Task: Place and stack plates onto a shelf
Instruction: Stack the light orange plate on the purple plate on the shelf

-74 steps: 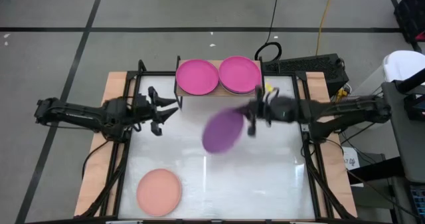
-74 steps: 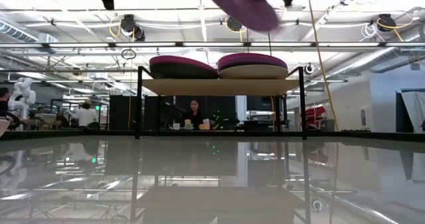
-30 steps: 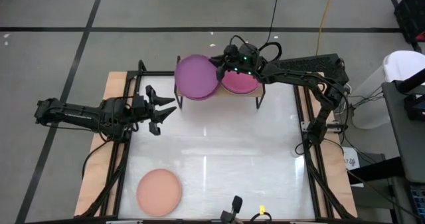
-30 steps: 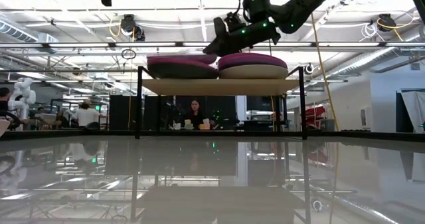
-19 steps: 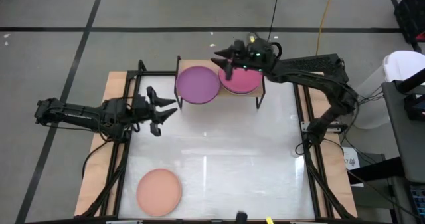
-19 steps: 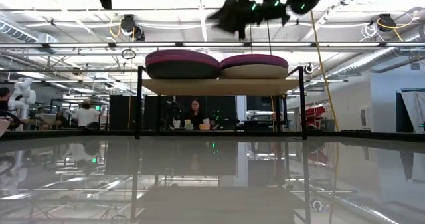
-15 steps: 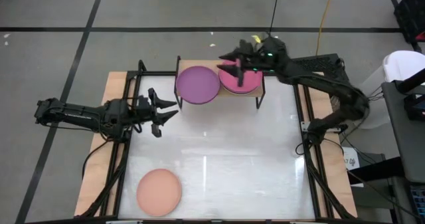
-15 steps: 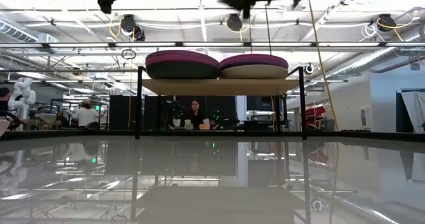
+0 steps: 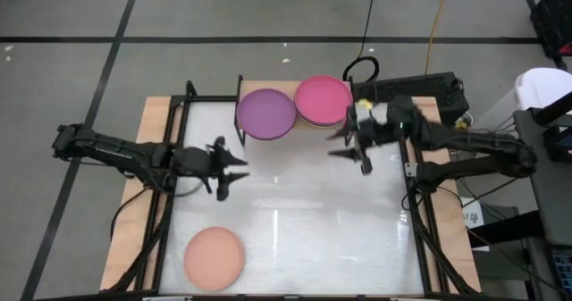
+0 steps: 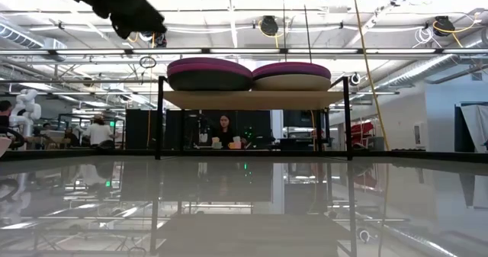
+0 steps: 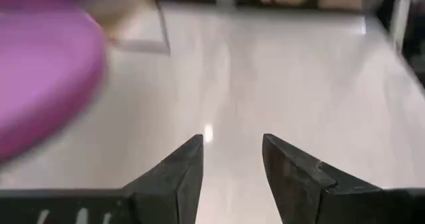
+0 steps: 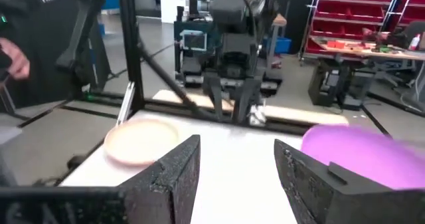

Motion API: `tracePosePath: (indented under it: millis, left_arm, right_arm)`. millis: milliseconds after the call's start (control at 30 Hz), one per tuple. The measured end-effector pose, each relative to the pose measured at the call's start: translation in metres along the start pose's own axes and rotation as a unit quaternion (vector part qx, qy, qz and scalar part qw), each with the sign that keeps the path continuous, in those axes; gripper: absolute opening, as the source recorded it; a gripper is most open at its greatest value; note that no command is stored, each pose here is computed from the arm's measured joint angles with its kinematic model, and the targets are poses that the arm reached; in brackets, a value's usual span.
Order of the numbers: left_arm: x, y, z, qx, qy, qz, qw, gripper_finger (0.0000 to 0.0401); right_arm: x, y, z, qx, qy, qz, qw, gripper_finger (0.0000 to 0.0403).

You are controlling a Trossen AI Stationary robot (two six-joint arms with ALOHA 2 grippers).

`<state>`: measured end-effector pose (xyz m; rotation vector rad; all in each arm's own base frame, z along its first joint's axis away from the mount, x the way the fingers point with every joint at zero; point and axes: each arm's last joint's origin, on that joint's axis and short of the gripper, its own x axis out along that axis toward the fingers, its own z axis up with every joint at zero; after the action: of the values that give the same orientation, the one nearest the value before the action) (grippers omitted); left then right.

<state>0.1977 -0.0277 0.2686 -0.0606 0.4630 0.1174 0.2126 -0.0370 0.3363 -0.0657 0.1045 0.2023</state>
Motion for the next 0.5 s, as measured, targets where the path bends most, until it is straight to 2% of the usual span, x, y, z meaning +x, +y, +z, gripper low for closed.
tracePosePath:
  millis: [133,267,400,500]
  left_arm:
    - [0.018,-0.02,-0.01,0.016,0.11,-0.06,0.992,0.0161]
    - [0.035,-0.042,-0.031,0.007,0.215,-0.124,0.969,0.0161]
    - [0.043,-0.064,-0.05,0.003,0.287,-0.184,0.94,0.0161]
    - [0.043,-0.079,-0.06,0.016,0.316,-0.208,0.926,0.0161]
  right_arm:
    - [0.001,0.021,-0.05,-0.003,-0.018,0.003,1.0,0.0173]
    - [0.0,0.038,-0.088,-0.01,-0.057,-0.005,0.998,0.0173]
    - [-0.006,0.047,-0.109,-0.017,-0.094,-0.028,0.995,0.0173]
    - [-0.009,0.048,-0.117,-0.018,-0.101,-0.043,0.994,0.0173]
